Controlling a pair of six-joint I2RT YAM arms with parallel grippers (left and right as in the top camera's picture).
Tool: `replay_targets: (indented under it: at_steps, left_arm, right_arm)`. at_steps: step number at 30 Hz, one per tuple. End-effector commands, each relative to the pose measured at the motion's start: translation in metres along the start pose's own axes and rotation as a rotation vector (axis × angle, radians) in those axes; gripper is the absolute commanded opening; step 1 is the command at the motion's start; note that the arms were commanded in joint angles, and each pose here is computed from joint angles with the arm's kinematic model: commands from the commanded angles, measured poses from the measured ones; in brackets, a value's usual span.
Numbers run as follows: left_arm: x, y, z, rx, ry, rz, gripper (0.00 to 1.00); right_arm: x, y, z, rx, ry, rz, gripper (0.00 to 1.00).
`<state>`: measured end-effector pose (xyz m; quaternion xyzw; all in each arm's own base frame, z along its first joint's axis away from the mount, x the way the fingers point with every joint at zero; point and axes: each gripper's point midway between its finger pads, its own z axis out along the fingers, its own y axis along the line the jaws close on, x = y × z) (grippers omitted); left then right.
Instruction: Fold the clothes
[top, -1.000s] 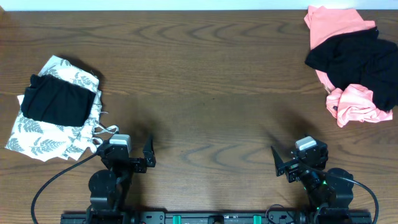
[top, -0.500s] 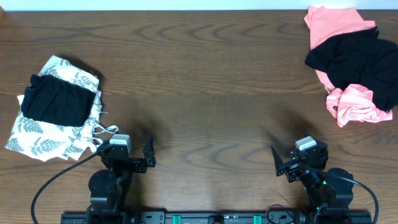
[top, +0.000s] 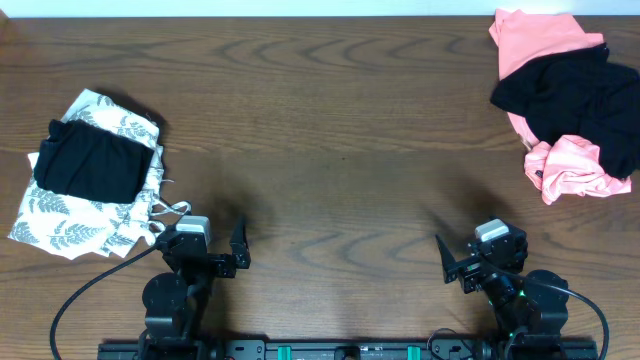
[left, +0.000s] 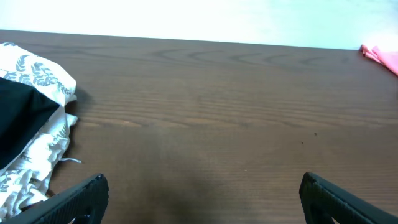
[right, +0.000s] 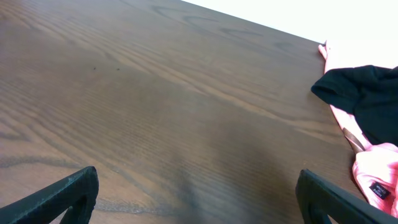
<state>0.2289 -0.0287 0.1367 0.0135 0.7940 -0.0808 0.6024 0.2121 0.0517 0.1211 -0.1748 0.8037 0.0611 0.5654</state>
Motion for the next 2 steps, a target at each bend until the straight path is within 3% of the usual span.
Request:
replay_targets:
  at_steps: [1, 2]
  left_arm:
    - [0.0100, 0.0022, 0.0029, -0.005, 0.019, 0.003, 0.98]
    - [0.0100, 0.0021, 0.0029, -0.005, 0.019, 0.003, 0.98]
  right_arm:
    - [0.0008, 0.0022, 0.0005, -0.009, -0.002, 0.009, 0.99]
    - [0.0008, 0.0022, 0.0005, -0.009, -0.002, 0.009, 0.99]
